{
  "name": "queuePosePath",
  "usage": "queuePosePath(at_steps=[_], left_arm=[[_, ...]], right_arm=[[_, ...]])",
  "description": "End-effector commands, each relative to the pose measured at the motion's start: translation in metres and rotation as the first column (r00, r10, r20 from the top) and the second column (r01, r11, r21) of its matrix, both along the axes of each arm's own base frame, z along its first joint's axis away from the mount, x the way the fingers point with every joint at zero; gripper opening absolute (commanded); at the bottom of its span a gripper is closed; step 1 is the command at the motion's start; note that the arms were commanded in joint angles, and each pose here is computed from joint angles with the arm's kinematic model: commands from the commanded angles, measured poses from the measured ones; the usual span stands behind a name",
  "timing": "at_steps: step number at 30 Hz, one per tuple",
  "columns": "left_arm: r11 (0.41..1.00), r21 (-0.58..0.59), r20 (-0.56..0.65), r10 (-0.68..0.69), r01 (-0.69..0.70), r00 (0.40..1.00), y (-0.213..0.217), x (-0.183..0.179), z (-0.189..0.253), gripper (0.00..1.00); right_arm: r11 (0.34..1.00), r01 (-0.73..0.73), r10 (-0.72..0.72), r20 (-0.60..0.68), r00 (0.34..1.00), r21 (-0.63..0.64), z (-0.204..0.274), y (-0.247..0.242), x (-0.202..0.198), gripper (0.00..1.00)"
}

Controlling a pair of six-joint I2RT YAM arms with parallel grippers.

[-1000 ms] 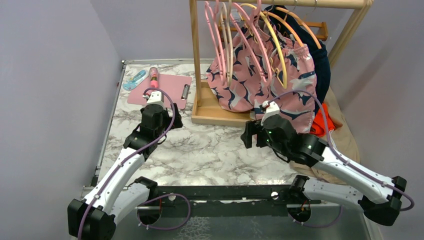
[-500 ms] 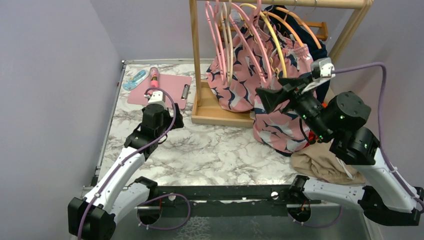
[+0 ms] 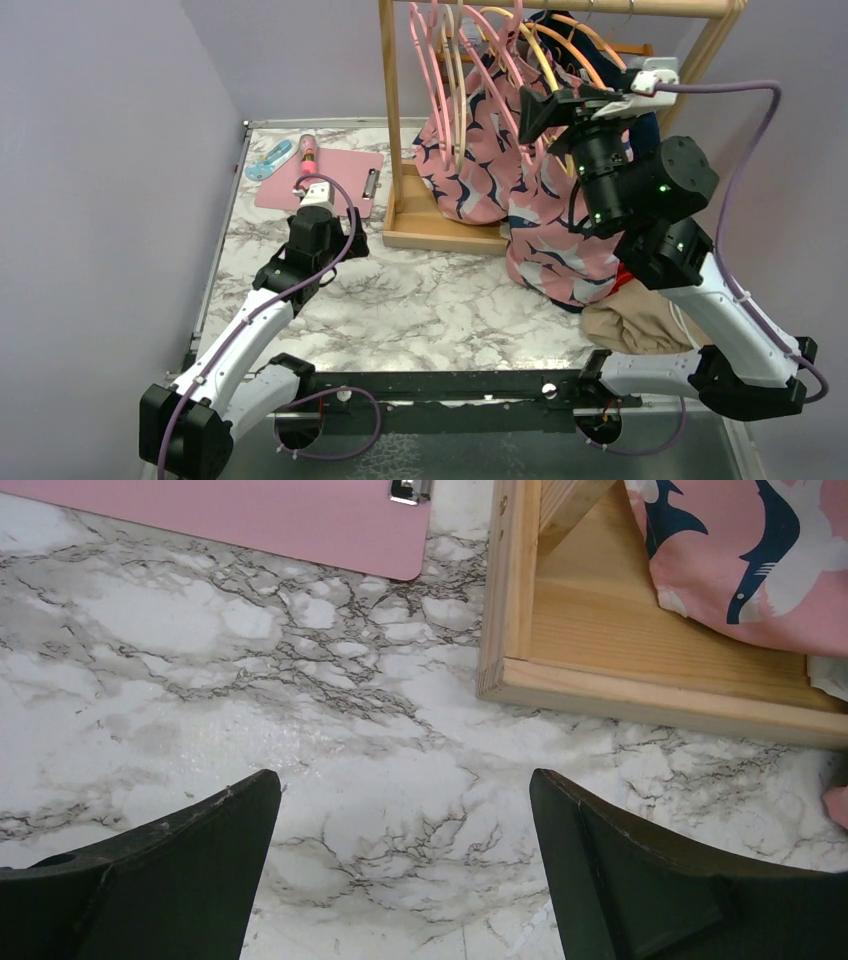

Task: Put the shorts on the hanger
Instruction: Adjust the shorts at the center of the board.

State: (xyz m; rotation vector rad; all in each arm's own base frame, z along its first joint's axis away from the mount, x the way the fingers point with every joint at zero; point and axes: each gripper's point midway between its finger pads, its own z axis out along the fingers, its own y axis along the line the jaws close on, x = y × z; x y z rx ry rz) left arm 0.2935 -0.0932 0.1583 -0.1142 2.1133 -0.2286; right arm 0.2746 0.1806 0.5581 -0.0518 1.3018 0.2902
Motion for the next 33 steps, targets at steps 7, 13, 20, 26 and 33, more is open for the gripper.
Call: queuePosePath(at_steps=[7,13,20,26,33], left_arm=[[0.997,-0.037,-0.015,-0.064,0.063,0.998,-0.016,0.001,-0.005,0.97],[0.997,-0.026,0.012,-0.066,0.066,0.998,-0.016,-0.005,0.0,0.98],[0.994,-0.049,0.006,-0.094,0.094,0.996,-0.024,-0.005,0.001,0.98],[0.992,-0.055,0.008,-0.116,0.116,0.993,-0.03,-0.008,0.001,0.98],[0.988,-0.06,0.011,-0.138,0.139,0.99,-0.036,-0.011,0.002,0.98]], right_arm=[[0.977,0.192,-0.182,-0.11,0.977,0.091,0.015,-0.077,0.066,0.9],[0.942,0.274,-0.266,-0.066,0.962,0.194,0.008,-0.12,0.046,0.9],[0.904,0.371,-0.353,-0.115,0.928,0.213,-0.025,-0.148,0.029,0.9],[0.881,0.429,-0.404,-0.154,0.902,0.2,-0.044,-0.166,0.033,0.9],[0.81,0.508,-0.449,-0.247,0.859,0.292,-0.08,-0.197,0.031,0.9]])
